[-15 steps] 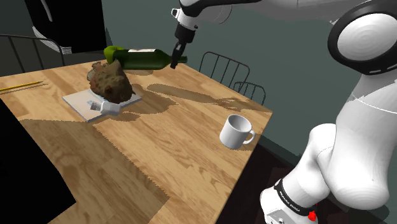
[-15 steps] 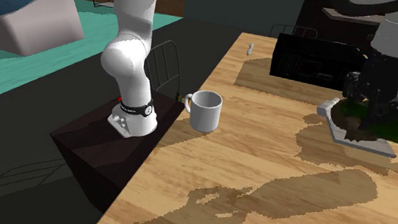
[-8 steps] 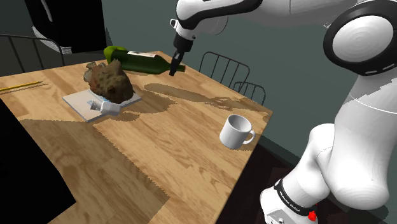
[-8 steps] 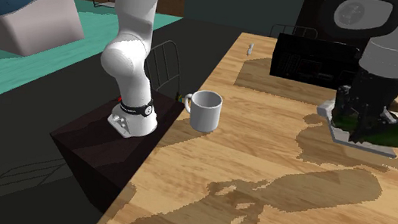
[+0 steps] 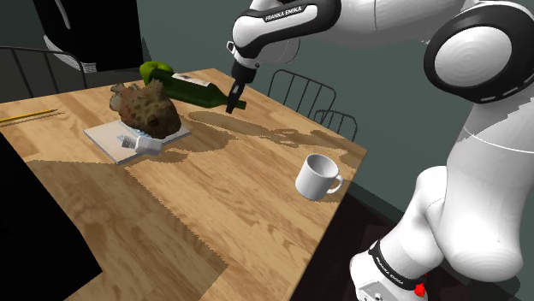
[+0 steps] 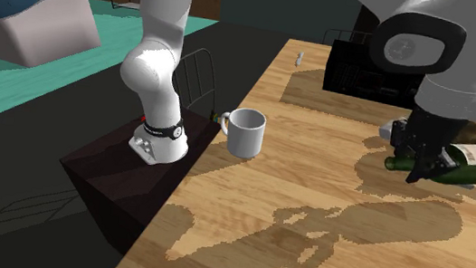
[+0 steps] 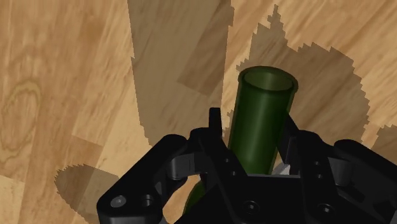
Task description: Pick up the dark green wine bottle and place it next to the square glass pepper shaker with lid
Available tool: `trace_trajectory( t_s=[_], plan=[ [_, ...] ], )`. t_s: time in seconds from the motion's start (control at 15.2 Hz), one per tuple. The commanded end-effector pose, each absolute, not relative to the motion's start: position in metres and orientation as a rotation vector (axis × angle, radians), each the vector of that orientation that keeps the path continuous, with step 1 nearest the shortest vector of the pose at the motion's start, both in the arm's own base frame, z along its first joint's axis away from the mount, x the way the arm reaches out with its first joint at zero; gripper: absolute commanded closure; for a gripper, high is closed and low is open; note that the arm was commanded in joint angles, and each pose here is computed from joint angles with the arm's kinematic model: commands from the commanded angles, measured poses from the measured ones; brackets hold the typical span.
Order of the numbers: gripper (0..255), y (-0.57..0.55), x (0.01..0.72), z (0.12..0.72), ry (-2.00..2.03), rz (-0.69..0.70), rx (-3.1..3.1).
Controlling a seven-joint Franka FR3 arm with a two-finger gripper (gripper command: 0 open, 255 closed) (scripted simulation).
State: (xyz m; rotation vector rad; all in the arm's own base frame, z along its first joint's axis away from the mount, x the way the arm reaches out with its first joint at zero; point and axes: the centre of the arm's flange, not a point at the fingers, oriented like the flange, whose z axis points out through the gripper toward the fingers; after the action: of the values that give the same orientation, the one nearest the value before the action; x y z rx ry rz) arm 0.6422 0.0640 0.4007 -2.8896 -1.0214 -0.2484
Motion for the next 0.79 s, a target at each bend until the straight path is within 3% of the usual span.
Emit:
trace_trajectory(
  t_s=[0.0,0.73],
  plan=[
    [255,0.065,0.641,0.390,-1.024,-0.247,-2.888],
    [255,0.065,0.641,0.358,-1.024,-0.247,-2.888]
  ],
)
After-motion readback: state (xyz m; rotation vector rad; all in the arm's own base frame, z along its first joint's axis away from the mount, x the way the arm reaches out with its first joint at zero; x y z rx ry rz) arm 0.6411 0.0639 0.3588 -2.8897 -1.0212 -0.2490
